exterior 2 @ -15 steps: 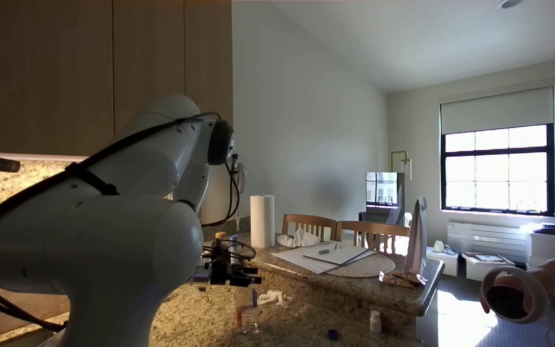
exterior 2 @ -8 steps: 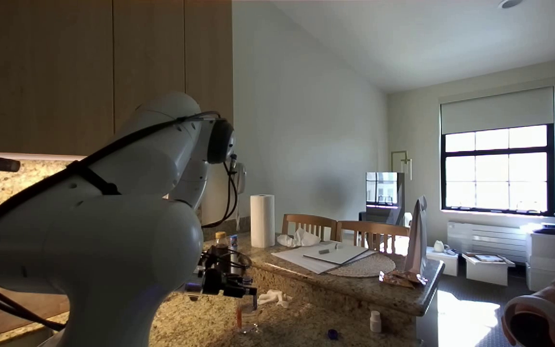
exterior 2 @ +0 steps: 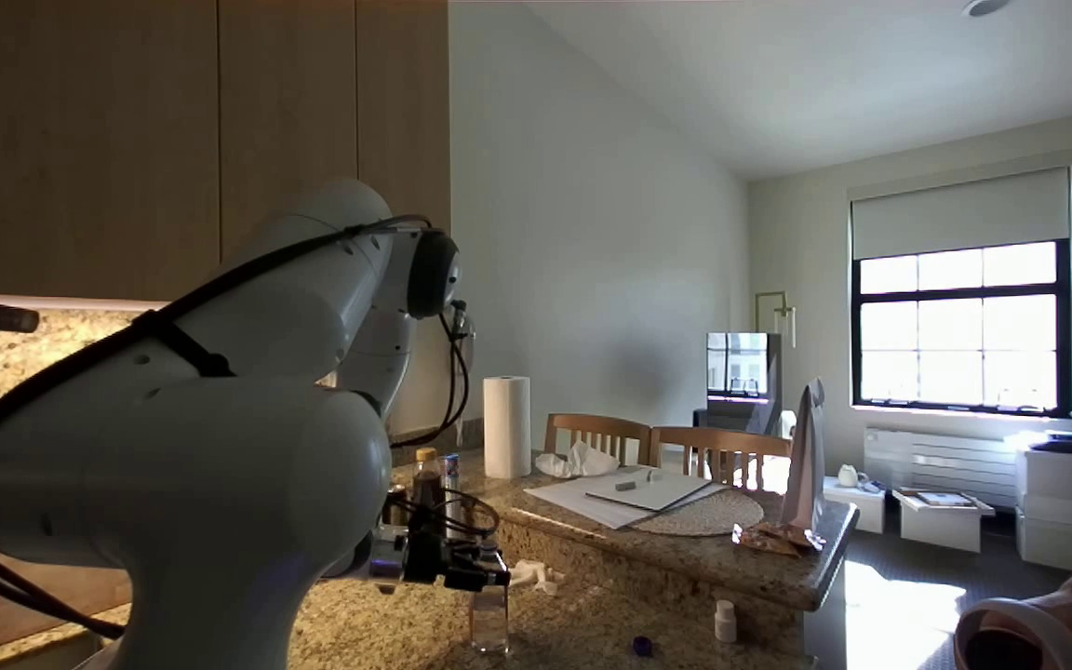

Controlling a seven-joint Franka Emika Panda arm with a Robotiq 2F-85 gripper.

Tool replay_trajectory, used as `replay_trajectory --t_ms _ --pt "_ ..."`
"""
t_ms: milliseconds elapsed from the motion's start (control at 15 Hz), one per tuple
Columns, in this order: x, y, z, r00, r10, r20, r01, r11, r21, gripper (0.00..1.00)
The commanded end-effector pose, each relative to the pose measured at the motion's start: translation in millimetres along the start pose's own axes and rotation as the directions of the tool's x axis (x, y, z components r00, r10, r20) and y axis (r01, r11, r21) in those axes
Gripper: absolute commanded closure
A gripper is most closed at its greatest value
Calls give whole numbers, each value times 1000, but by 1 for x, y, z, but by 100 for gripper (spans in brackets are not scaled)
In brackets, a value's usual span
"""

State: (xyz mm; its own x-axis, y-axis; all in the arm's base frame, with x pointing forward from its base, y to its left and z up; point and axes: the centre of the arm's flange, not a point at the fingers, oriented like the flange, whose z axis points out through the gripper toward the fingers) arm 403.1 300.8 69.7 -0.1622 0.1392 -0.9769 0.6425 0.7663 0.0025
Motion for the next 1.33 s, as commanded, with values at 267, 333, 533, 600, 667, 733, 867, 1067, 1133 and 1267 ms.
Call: replay_trajectory --t_ms 267,333,533,600,667,733,867,1067,1133,1267 --pt "9 -15 17 994 100 -47 -102 994 -28 33" --pt "8 -15 19 993 110 -48 -112 993 -37 40" --pt "6 -9 13 990 126 -57 -129 990 -59 58" --pt "4 -9 14 990 126 -60 -129 990 -59 60" --pt "2 -8 9 991 122 -63 -125 991 -56 60" --pt "1 -6 5 991 116 -69 -119 991 -54 63" --pt "-10 -2 -3 990 105 -91 -109 993 -46 68" --pt "-33 3 -12 990 84 -114 -91 994 -58 68" --pt "-40 5 -13 991 69 -112 -77 995 -62 68" --pt "-60 9 -11 996 33 -80 -40 996 -83 68"
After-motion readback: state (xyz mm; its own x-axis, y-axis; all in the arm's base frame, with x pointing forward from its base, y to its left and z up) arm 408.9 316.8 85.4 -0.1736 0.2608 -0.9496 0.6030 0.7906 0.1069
